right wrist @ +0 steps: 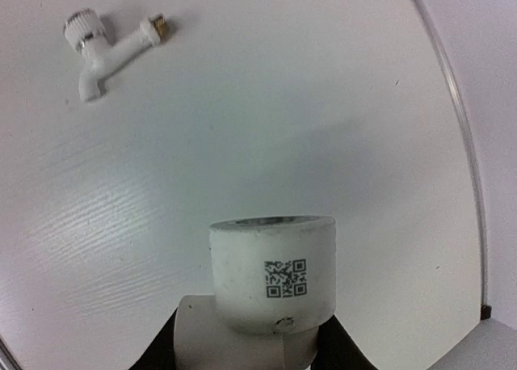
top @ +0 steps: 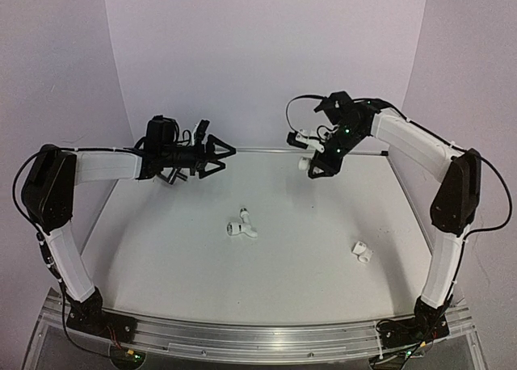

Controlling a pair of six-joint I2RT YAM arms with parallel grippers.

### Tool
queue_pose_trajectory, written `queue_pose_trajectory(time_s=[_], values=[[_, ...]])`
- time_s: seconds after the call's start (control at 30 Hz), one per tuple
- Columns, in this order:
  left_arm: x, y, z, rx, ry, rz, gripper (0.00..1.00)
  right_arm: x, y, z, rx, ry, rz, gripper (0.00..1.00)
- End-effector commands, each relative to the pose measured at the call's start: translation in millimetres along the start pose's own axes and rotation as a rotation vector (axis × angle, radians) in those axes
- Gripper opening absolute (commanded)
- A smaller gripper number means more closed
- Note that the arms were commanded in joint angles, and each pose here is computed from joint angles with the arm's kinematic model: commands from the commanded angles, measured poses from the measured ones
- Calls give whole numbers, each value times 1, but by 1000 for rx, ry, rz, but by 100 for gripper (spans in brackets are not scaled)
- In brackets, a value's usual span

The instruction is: Install the water faucets

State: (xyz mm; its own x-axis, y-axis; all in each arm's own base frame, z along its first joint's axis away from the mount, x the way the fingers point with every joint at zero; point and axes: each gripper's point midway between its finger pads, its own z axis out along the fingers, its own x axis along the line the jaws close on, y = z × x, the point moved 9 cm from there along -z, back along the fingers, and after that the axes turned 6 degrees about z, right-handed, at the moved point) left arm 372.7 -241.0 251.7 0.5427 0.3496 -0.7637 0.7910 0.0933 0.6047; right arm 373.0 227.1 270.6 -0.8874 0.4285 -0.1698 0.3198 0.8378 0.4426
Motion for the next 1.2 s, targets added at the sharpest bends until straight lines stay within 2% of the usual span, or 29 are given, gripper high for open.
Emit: queue_pose_trajectory(time_s=[0.0,0.23,0.53,0.77,0.97,1.17], values=[[-30,0,20,45,-250,67,94,14,52,-41,-221,0,-45,29],[-41,-14,43,131,-374,73,87,44,93,-29,-297,4,-63,29],[-52,-21,44,137,-469,102,86,61,102,-19,-303,23,-80,30],[-46,-20,51,138,-507,59,78,79,106,-23,-322,50,-108,30],[-45,-20,54,140,-546,42,66,88,109,-22,-320,45,-122,31],[-43,-22,54,144,-564,34,45,89,110,-23,-327,42,-121,31]])
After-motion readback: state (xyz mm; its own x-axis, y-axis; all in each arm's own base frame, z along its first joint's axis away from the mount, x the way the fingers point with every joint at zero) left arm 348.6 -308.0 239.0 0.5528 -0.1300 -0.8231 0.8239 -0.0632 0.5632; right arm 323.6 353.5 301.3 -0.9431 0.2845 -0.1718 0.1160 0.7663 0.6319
